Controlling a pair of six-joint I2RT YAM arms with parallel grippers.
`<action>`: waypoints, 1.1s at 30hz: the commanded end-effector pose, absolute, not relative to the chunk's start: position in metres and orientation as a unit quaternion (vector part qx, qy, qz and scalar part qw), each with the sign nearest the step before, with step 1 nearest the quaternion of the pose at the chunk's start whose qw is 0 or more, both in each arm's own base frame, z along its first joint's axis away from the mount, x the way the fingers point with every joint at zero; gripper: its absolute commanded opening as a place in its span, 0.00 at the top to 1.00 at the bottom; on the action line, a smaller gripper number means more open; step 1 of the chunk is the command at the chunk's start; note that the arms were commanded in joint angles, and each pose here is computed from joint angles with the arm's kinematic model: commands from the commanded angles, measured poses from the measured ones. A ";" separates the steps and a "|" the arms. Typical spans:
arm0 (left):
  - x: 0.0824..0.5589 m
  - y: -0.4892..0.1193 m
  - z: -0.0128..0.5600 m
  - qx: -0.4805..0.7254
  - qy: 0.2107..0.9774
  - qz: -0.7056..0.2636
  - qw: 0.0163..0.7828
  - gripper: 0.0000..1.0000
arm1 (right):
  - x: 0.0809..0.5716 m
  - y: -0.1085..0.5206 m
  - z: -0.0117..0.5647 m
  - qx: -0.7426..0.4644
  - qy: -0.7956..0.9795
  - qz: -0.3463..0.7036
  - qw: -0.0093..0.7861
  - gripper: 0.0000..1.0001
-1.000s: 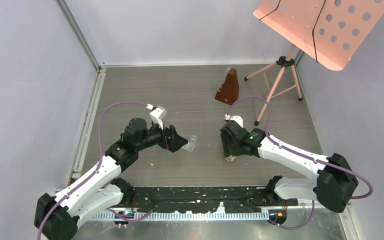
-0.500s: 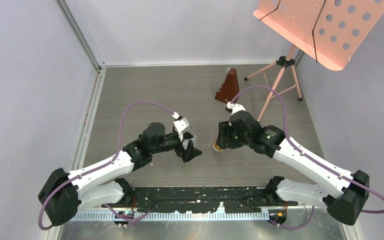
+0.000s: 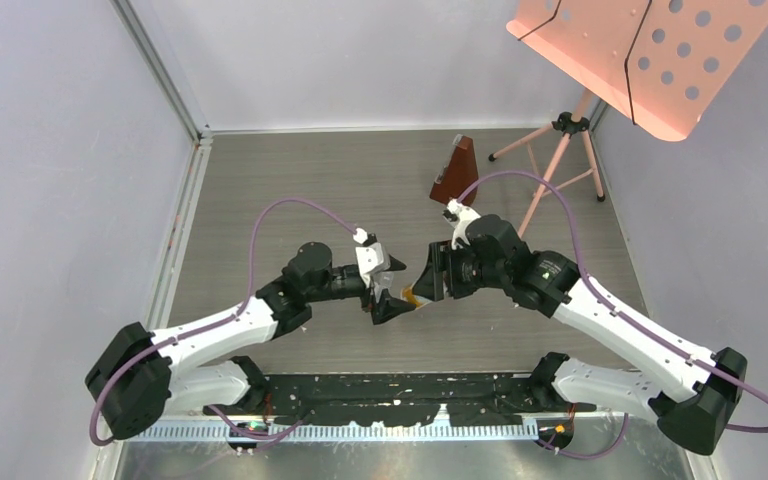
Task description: Sort the pills into containers
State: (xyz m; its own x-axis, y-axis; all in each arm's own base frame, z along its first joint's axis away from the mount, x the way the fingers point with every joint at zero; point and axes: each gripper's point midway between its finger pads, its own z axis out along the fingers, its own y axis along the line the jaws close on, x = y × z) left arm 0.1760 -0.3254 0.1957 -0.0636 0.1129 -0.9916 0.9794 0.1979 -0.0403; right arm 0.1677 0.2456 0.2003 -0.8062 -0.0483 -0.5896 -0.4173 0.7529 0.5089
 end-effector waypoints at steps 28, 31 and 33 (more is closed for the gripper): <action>0.201 -0.326 0.198 0.477 0.551 -0.368 0.578 0.93 | 0.195 0.284 0.241 -0.136 0.840 0.407 0.332 0.01; 0.202 -0.323 0.199 0.473 0.553 -0.363 0.582 0.96 | 0.200 0.273 0.239 -0.157 0.840 0.384 0.350 0.00; 0.201 -0.322 0.199 0.473 0.554 -0.363 0.581 0.98 | 0.199 0.267 0.239 -0.189 0.834 0.371 0.363 0.02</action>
